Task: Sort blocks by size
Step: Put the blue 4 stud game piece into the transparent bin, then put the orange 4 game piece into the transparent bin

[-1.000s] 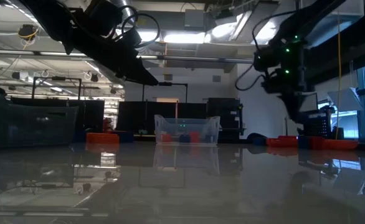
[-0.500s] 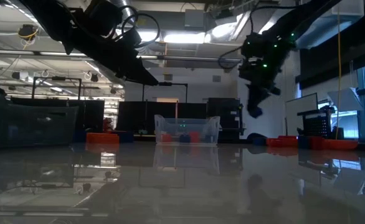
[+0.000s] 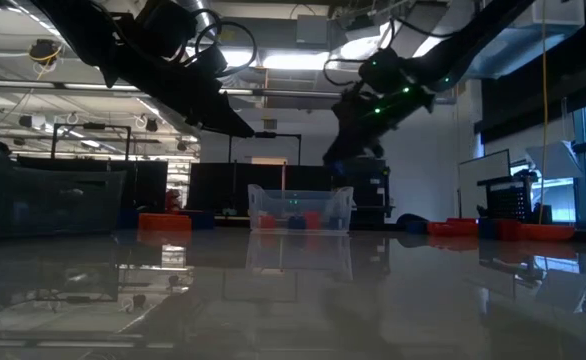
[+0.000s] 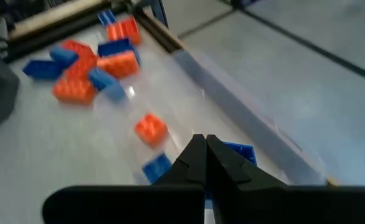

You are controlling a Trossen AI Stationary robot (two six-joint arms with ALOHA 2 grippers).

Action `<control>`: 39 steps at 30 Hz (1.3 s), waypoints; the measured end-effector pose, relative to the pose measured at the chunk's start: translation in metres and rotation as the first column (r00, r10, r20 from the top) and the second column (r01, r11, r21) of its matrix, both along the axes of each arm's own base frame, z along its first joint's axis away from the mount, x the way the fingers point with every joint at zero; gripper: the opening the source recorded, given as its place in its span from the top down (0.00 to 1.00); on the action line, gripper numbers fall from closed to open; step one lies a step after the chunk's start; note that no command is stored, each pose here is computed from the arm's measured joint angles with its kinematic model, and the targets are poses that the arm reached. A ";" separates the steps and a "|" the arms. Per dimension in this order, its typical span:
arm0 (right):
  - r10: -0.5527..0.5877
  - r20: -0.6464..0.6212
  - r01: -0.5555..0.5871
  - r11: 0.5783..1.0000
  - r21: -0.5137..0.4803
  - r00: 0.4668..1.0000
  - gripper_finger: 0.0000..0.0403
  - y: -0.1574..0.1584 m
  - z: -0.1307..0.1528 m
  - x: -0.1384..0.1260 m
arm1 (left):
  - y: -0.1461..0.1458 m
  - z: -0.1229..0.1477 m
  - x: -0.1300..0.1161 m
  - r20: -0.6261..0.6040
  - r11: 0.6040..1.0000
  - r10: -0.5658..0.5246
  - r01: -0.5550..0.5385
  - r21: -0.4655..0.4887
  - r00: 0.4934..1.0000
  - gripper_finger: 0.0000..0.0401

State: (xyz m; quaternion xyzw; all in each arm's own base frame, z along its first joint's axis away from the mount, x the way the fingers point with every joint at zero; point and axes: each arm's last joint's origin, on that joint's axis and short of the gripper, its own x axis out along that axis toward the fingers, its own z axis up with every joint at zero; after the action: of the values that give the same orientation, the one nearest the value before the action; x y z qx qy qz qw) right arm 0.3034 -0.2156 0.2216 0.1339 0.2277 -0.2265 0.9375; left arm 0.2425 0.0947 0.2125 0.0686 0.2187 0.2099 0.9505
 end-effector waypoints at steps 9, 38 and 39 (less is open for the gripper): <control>0.008 0.022 -0.009 1.000 0.025 1.000 0.92 -0.005 -0.018 0.010 | 0.000 0.000 0.000 0.002 1.000 0.002 -0.002 -0.003 1.000 0.48; 0.269 -0.115 -0.277 0.959 -0.062 0.956 0.52 0.060 0.002 0.004 | 0.022 0.003 -0.055 -0.431 0.853 0.334 -0.463 -0.240 0.838 0.48; 0.272 -0.122 -0.282 0.957 -0.071 0.954 0.52 0.063 0.002 0.005 | 0.023 0.002 -0.056 -0.439 0.847 0.340 -0.474 -0.242 0.832 0.48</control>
State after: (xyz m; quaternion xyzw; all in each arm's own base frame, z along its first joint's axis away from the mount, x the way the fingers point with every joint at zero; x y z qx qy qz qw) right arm 0.3083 -0.1531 0.2232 0.0464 0.2858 -0.1097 0.9509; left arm 0.1862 0.1177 0.2149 -0.1064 0.4408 0.3521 0.8188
